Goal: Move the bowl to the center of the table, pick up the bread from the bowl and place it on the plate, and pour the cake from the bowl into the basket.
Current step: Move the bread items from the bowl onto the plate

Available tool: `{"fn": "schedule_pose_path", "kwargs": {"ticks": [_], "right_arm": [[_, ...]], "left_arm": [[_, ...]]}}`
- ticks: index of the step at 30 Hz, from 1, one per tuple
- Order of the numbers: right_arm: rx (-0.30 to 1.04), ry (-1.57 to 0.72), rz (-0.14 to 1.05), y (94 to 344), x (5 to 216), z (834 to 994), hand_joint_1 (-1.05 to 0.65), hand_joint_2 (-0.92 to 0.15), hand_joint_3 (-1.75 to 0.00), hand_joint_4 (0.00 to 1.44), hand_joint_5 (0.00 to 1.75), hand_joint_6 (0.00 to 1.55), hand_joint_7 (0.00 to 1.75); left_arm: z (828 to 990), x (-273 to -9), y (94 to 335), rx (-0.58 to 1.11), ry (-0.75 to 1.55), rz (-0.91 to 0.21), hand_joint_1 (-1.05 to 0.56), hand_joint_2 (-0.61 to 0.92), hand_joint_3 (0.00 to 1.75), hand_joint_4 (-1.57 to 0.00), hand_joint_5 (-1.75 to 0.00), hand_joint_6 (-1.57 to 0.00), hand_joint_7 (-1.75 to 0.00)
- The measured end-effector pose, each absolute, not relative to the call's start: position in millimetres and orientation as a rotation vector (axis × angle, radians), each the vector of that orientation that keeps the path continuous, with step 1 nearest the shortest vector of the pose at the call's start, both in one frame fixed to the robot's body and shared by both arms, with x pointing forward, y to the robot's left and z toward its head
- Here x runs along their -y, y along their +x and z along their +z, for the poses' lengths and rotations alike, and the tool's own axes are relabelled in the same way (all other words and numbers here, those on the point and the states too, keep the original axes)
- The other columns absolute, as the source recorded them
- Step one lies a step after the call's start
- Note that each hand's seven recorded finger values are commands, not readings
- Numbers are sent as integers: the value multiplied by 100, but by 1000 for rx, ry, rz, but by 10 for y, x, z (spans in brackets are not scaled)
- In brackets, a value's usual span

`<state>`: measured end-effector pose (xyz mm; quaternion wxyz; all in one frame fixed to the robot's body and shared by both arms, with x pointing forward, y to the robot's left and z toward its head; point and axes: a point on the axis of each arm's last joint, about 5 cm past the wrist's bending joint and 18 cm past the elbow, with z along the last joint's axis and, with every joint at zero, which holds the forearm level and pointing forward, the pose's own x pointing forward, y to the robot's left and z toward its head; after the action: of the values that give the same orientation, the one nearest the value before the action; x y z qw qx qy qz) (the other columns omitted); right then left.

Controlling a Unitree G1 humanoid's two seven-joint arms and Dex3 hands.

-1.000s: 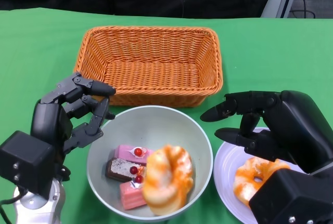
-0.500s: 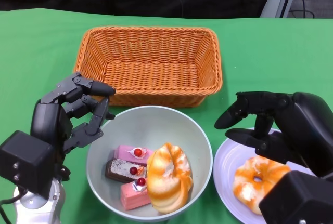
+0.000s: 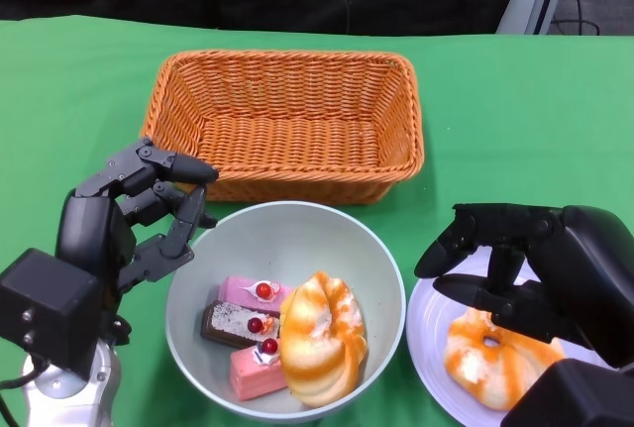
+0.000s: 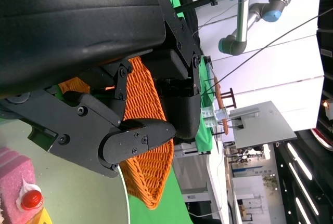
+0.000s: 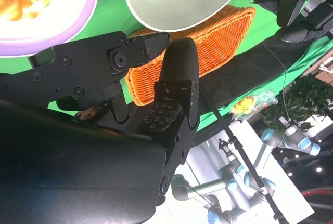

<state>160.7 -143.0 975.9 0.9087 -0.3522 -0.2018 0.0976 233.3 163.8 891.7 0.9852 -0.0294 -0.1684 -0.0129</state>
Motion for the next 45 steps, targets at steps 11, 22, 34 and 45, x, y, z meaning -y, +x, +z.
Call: {"fn": "schedule_pose_path", "kwargs": {"ticks": [11, 22, 34, 45], "right_arm": [[435, -715, 242, 1608, 1376, 9730, -13, -90, -3, 79, 146, 90, 79], [448, -690, 247, 1590, 1314, 9710, -11, -91, -5, 76, 143, 90, 79], [463, -636, 345, 1639, 1212, 9737, -20, -88, -4, 73, 121, 95, 45], [438, -745, 549, 1709, 1018, 9835, -43, -86, 0, 75, 38, 78, 0]], "left_arm": [[8917, -1641, 2333, 339, -59, -25, -25, 69, 77, -75, -137, -81, -103], [8919, -1651, 2332, 341, -77, -34, -25, 69, 74, -75, -137, -82, -102], [8916, -1642, 2328, 339, -74, -39, -27, 70, 71, -73, -137, -81, -103], [8929, -1612, 2311, 346, -58, -54, -27, 72, 70, -73, -138, -80, -104]]}}
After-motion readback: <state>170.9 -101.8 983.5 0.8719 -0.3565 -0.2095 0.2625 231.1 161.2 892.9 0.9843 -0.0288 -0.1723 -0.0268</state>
